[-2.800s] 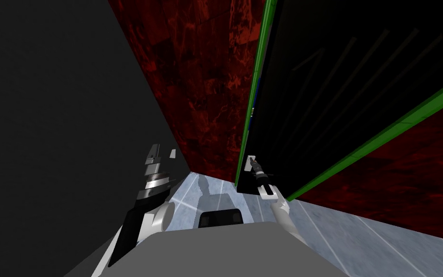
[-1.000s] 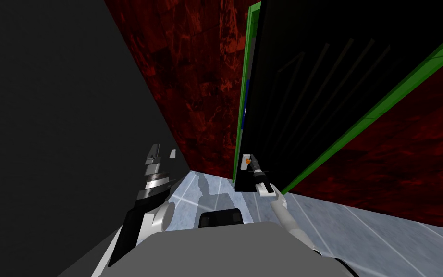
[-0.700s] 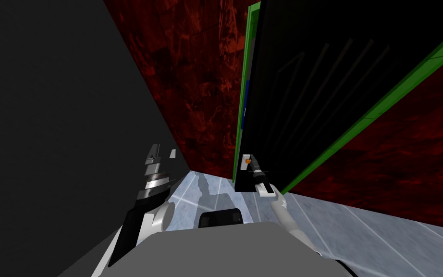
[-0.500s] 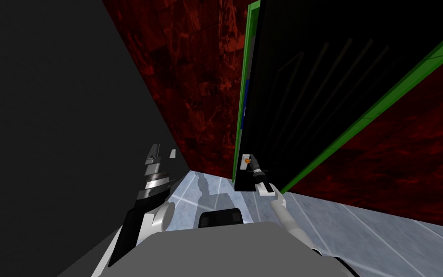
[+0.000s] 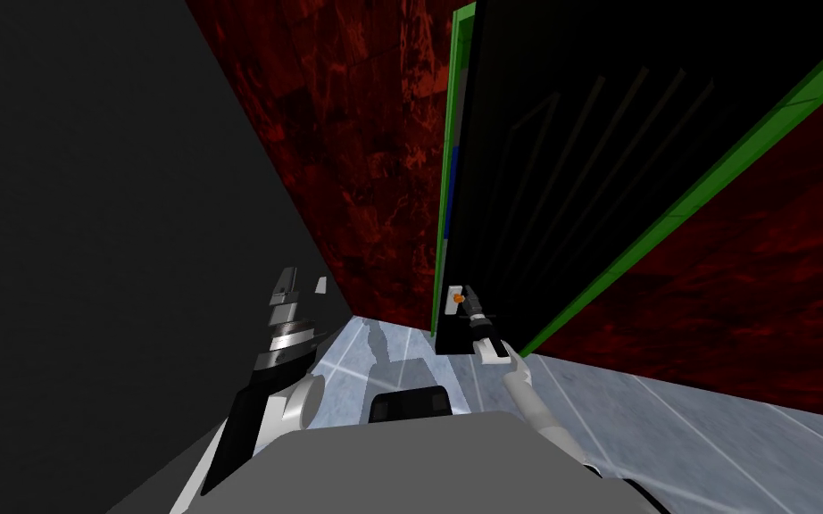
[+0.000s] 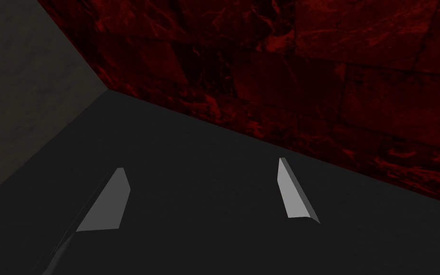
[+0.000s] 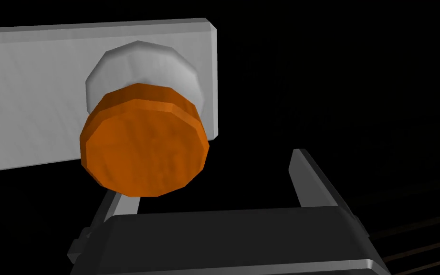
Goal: Pull the door open
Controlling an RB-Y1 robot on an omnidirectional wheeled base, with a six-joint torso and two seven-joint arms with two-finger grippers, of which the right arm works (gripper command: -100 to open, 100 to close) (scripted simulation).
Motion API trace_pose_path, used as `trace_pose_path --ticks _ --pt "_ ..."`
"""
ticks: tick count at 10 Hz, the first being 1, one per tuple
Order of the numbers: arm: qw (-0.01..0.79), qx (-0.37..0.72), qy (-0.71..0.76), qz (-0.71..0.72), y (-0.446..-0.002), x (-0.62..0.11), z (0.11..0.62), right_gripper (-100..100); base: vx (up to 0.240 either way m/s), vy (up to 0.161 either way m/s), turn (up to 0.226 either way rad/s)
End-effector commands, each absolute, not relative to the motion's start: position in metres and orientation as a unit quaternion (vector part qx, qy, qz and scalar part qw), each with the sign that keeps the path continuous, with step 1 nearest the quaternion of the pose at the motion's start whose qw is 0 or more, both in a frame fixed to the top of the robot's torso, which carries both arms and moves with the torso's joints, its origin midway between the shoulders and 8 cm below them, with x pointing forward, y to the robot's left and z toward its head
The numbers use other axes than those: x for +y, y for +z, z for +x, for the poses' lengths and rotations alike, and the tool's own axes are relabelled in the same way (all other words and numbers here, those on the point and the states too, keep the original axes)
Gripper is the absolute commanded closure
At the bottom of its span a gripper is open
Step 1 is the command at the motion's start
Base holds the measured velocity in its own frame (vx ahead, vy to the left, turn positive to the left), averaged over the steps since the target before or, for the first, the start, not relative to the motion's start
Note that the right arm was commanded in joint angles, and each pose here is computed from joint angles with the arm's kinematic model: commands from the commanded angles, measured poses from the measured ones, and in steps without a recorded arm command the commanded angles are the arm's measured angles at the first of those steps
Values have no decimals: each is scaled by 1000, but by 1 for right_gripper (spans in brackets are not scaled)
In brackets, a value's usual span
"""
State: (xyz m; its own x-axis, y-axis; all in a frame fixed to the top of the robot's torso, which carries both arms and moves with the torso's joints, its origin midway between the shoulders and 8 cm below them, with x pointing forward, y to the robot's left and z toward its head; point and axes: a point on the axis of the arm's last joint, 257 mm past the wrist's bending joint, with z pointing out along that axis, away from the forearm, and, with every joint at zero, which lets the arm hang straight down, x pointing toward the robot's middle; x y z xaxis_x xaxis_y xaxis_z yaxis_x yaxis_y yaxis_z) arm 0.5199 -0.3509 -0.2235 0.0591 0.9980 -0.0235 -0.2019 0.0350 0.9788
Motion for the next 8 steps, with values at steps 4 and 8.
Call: trace_pose_path --ticks 4,8 --pt "539 413 576 455 -210 -325 525 100 -14 -11 -3" --pt "513 395 599 471 -211 -322 525 100 -17 -8 6"
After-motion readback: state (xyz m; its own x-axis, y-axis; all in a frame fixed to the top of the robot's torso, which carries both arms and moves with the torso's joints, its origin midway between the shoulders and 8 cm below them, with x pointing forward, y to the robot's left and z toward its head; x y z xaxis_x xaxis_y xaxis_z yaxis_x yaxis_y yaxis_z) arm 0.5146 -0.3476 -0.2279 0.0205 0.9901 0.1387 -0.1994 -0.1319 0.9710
